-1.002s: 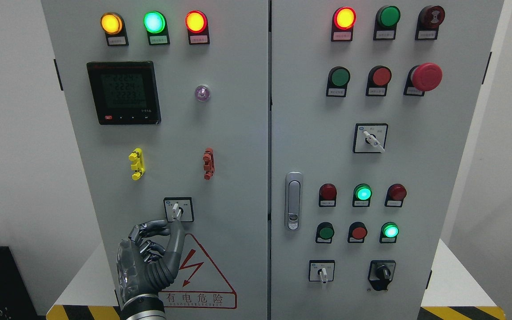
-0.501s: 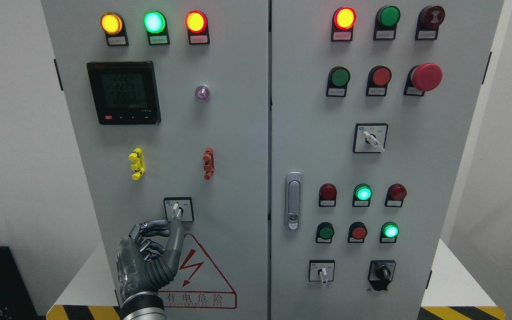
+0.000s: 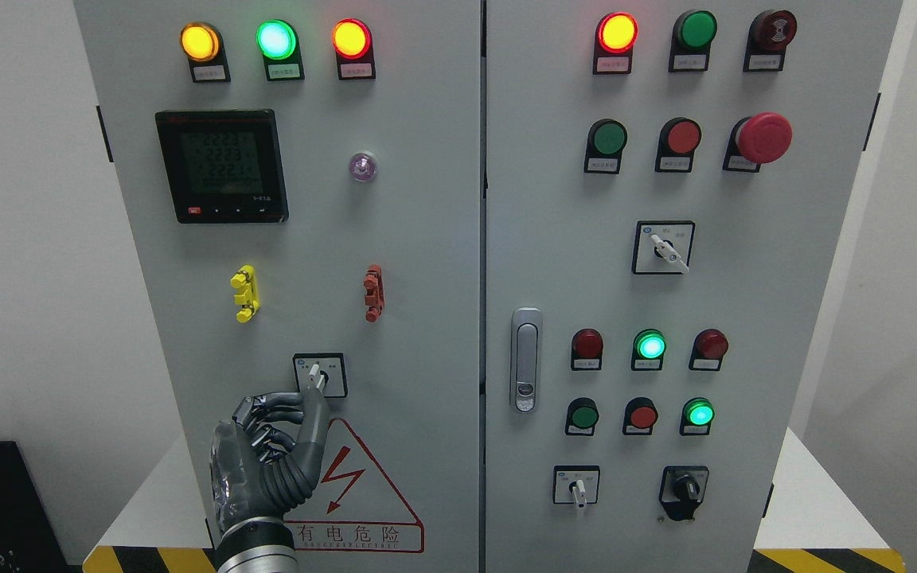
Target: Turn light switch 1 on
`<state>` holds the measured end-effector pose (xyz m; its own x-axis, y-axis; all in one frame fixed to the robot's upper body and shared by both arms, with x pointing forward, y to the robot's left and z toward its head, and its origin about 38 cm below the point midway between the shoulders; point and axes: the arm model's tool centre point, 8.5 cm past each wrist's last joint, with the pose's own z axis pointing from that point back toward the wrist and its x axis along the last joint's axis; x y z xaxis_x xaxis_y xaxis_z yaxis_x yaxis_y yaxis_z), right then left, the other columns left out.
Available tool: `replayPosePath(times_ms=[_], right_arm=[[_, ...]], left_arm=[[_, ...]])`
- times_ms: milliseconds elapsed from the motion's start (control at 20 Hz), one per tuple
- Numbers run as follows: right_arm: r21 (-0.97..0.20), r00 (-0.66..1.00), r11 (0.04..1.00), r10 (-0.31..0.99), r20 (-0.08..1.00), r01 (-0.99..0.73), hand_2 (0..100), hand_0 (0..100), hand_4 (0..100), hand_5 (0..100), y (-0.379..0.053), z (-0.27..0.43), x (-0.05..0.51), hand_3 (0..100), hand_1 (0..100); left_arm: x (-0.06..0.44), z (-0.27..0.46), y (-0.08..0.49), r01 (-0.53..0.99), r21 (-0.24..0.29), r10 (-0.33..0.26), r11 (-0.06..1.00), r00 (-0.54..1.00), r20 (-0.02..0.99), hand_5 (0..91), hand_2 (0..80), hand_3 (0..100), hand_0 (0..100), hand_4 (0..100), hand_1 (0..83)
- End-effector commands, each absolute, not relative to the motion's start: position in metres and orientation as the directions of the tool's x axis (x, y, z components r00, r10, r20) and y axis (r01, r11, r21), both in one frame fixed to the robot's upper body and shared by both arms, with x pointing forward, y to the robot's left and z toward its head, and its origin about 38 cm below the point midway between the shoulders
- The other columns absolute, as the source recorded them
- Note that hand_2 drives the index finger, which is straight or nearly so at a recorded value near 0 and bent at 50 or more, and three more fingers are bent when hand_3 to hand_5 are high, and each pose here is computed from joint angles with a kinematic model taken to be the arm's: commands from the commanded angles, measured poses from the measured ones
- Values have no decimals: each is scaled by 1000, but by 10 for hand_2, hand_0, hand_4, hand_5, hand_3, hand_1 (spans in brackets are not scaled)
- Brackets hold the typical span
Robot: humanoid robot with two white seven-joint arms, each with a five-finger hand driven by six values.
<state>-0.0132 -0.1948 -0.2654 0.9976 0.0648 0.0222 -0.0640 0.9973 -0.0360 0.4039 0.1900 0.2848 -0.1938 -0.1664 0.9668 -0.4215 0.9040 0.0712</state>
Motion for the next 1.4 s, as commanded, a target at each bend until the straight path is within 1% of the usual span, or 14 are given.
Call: replayPosePath(times_ms=[0, 100, 301, 551, 651, 902, 1353], right_arm=[[-36, 999, 999, 40, 21, -40, 0, 0, 0, 0, -195, -265, -13, 0, 0], [-36, 999, 999, 40, 21, -40, 0, 0, 0, 0, -195, -265, -13, 0, 0], [-36, 999, 999, 40, 21, -40, 0, 0, 0, 0, -195, -265, -13, 0, 0], [-36, 999, 999, 40, 21, -40, 0, 0, 0, 0, -195, -265, -13, 0, 0], [-36, 999, 999, 40, 21, -40, 0, 0, 0, 0, -195, -265, -13, 0, 0], [-36, 999, 999, 40, 21, -40, 0, 0, 0, 0, -195, -265, -13, 0, 0], [-36, 999, 999, 40, 21, -40, 0, 0, 0, 0, -195, -265, -13, 0, 0]], left_arm=[[406, 284, 190, -422, 77, -171, 903, -189, 967, 808, 507, 703, 369, 885, 648], [406, 283, 191, -423, 78, -171, 903, -186, 968, 808, 510, 704, 386, 886, 651], [408, 282, 191, -422, 84, -174, 903, -180, 968, 814, 516, 705, 381, 886, 631], [409, 282, 190, -417, 82, -171, 905, -182, 968, 818, 525, 709, 333, 889, 603], [410, 285, 190, -417, 79, -171, 905, -188, 967, 818, 530, 711, 297, 888, 584], [410, 284, 189, -418, 83, -174, 905, -184, 968, 820, 536, 718, 237, 890, 570], [415, 282, 190, -420, 92, -180, 903, -174, 968, 820, 540, 723, 215, 893, 563]])
